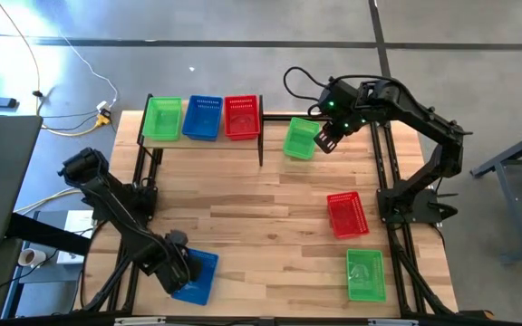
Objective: Stack baskets on shelf by color
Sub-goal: Stack the blue bin on top of the blue bin on the shelf
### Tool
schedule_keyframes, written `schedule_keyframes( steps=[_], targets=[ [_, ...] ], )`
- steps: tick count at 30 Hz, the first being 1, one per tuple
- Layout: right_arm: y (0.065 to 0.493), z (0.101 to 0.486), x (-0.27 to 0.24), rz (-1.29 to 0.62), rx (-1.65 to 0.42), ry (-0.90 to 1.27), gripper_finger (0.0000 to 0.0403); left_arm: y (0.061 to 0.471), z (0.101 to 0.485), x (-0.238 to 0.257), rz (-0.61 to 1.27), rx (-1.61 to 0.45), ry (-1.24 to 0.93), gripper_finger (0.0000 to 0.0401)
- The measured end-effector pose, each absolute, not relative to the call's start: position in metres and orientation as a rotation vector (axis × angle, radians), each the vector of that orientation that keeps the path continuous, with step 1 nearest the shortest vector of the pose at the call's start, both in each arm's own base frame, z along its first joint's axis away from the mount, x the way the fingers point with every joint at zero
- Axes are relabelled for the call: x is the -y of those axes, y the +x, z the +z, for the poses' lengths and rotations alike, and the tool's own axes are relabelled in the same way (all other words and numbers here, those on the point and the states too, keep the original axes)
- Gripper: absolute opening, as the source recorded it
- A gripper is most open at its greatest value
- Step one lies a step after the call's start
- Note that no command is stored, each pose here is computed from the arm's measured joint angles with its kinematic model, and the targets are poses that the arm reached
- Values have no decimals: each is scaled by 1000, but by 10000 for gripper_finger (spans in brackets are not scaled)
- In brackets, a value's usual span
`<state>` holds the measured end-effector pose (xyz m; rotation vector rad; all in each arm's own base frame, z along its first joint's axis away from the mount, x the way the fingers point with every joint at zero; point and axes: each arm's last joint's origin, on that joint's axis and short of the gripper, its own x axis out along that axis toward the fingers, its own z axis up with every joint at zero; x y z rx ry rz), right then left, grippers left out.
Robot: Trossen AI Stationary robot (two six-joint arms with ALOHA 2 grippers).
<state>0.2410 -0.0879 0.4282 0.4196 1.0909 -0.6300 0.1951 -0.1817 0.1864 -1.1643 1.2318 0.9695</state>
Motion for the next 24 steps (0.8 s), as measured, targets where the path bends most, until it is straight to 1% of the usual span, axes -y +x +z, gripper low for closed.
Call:
schedule_keyframes(
  steps=[3, 6, 8, 12, 13, 19, 24],
  targets=[
    [241, 428, 88, -627, -1093, 414, 94, 196, 181, 183, 987, -1242, -1157, 130],
    [241, 428, 88, -623, -1095, 409, 94, 198, 178, 183, 1007, -1236, -1164, 111],
    [241, 428, 88, -622, -1095, 407, 94, 200, 179, 183, 996, -1231, -1181, 87],
    [241, 428, 88, -616, -1096, 398, 94, 203, 179, 183, 975, -1216, -1198, 22],
    [241, 428, 88, -615, -1095, 397, 94, 204, 179, 183, 968, -1215, -1197, 13],
    [241, 428, 88, -615, -1092, 397, 94, 206, 179, 181, 995, -1199, -1222, 12],
    [241, 428, 88, -604, -1097, 380, 94, 210, 186, 174, 986, -1111, -1253, 6]
  ],
)
